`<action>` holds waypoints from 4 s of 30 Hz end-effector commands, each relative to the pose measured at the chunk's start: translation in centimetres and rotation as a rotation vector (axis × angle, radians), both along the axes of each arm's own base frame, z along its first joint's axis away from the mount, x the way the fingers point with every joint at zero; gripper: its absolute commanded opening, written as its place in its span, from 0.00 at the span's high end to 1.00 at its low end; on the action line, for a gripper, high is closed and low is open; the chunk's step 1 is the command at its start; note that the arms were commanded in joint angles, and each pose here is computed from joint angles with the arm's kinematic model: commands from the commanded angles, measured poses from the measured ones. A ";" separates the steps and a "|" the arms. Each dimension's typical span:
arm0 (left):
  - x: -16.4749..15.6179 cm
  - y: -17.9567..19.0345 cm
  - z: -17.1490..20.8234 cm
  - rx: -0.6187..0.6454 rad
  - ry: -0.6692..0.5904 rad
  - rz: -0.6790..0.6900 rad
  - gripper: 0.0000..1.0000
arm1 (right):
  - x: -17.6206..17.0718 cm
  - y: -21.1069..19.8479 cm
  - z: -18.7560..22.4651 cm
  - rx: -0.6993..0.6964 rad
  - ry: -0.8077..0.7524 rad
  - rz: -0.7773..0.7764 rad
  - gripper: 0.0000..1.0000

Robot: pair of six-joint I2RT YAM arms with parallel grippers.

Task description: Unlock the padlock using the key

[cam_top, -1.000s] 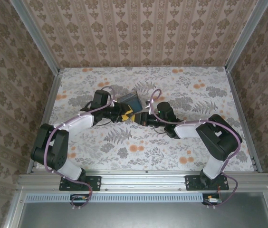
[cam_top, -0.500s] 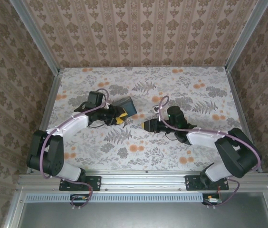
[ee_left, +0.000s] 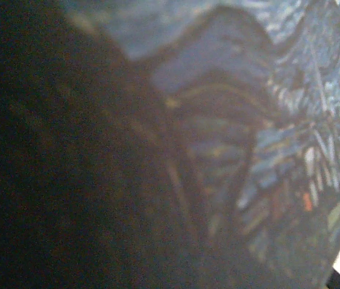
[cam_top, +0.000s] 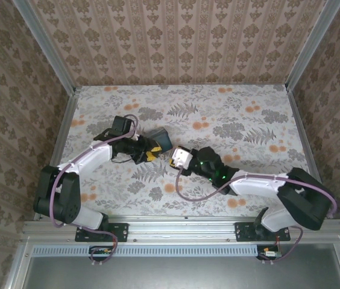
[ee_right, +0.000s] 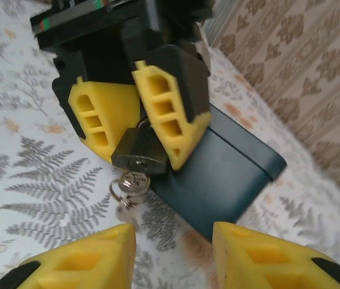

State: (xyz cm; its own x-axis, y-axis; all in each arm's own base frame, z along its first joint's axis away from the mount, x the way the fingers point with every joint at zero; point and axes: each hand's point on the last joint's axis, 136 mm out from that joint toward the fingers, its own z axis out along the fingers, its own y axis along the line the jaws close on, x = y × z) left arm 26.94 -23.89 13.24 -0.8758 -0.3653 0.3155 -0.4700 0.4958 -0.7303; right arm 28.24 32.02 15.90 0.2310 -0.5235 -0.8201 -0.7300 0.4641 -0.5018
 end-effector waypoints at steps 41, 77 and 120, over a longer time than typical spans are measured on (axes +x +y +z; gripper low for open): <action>-0.4 -1.2 3.0 -0.090 -0.037 -0.022 1.00 | 2.0 2.7 -0.8 -0.160 -0.247 -0.034 0.86; -0.2 0.4 2.5 0.014 -0.135 -0.033 1.00 | 3.5 -2.1 -1.8 0.822 0.939 -0.496 1.00; 11.2 12.5 2.5 0.819 -0.589 -0.146 0.46 | 3.8 -4.6 -13.2 0.782 1.109 -0.643 0.66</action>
